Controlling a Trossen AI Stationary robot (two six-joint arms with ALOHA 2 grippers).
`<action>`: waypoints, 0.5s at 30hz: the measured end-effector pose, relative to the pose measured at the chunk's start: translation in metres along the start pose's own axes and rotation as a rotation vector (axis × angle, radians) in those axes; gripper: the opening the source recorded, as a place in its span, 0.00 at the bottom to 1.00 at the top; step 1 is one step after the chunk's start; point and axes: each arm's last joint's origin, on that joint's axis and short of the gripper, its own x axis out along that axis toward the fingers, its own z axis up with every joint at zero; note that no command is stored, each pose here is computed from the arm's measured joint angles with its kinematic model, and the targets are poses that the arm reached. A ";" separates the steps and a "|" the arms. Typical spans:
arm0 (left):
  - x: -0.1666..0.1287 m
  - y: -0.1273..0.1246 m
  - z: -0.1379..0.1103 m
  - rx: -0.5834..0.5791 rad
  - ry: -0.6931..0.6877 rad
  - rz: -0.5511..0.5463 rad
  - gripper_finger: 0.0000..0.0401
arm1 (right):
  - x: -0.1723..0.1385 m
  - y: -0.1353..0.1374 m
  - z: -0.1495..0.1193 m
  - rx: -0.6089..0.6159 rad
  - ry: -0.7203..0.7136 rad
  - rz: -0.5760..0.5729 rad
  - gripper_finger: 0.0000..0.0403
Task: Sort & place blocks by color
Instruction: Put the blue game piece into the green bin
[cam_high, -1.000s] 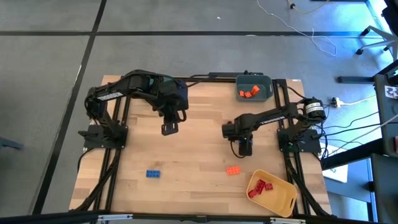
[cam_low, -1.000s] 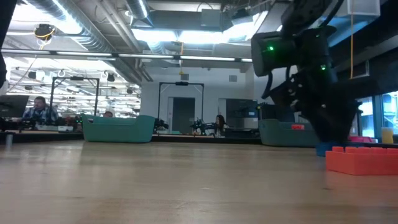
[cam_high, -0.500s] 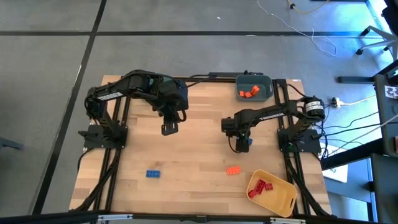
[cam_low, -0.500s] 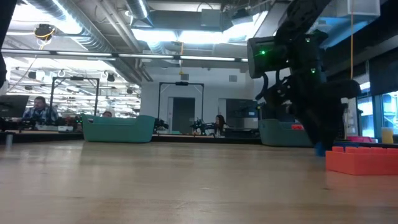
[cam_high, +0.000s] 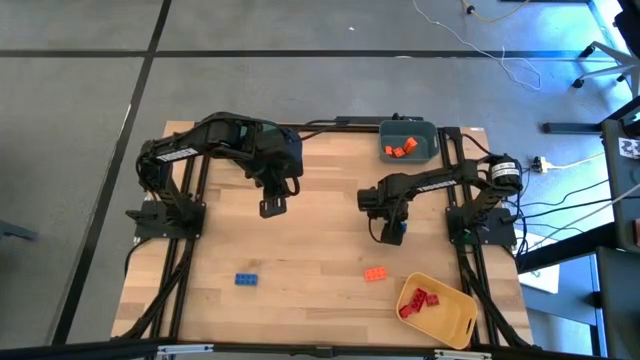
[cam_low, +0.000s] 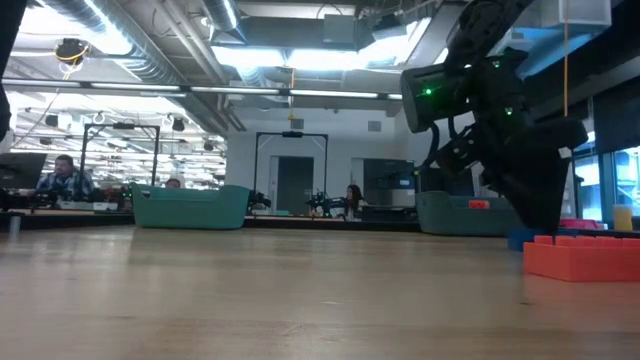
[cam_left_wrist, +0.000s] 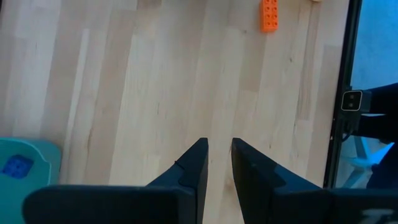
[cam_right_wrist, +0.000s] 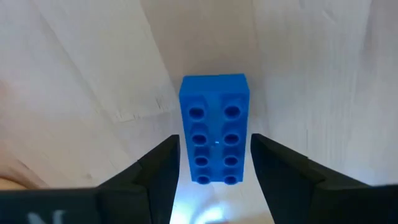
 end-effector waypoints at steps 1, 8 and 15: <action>0.000 0.000 0.000 0.000 0.000 0.000 0.16 | 0.000 0.000 0.000 0.000 -0.001 0.000 0.49; 0.000 0.000 0.000 0.000 0.000 0.000 0.16 | 0.004 -0.002 -0.002 0.034 0.000 -0.052 0.49; 0.000 0.000 0.000 0.001 0.000 0.000 0.16 | 0.031 -0.009 -0.019 0.043 0.067 -0.027 0.49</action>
